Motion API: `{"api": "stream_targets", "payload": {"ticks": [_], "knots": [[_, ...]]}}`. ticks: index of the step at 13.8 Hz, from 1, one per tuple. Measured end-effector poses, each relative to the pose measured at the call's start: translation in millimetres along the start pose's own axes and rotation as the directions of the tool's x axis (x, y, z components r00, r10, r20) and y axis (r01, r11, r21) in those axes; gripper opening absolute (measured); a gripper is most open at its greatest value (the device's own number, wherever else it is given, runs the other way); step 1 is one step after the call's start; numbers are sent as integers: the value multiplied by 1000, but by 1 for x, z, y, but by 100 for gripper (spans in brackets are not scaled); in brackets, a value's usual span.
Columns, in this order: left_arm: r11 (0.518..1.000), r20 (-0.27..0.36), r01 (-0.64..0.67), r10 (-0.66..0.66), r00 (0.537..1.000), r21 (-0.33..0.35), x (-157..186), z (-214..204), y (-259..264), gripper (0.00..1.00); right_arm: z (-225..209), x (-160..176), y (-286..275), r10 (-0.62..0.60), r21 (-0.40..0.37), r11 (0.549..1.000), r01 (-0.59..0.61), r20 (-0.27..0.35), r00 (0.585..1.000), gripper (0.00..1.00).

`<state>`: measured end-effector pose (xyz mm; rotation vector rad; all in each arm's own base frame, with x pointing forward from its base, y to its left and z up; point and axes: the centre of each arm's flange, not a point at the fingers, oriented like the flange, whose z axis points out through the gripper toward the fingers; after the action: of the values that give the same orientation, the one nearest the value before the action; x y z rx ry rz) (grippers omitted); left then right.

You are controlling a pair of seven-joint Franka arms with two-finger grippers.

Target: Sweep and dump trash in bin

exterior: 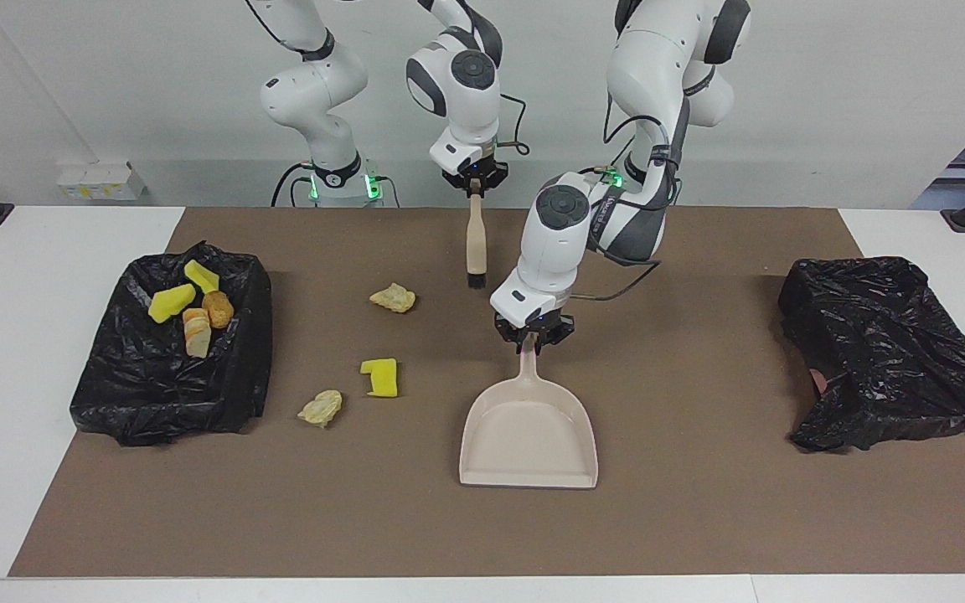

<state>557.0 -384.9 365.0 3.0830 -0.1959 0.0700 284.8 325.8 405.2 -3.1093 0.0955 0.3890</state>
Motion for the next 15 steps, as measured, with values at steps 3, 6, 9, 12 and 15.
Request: {"api": "stream_targets", "payload": {"ticks": [3,6,9,12,15], "knots": [[994,19,-106,105,994,19,11,-14,-34,31,-14,9,42,83,-1,997,-84,-31,996,26],[966,25,-258,258,966,18,23,-41,-78,31,-9,11,73,234,-12,972,-235,-55,971,26],[925,49,-380,379,924,12,19,-60,-95,31,-5,44,123,352,-10,936,-353,-39,935,26],[846,69,-533,532,844,-4,-2,-72,-106,31,1,60,154,400,-11,916,-400,-9,916,26],[801,90,-599,598,797,-21,-38,-77,-119,31,20,56,147,412,-17,911,-412,50,910,26]]}}
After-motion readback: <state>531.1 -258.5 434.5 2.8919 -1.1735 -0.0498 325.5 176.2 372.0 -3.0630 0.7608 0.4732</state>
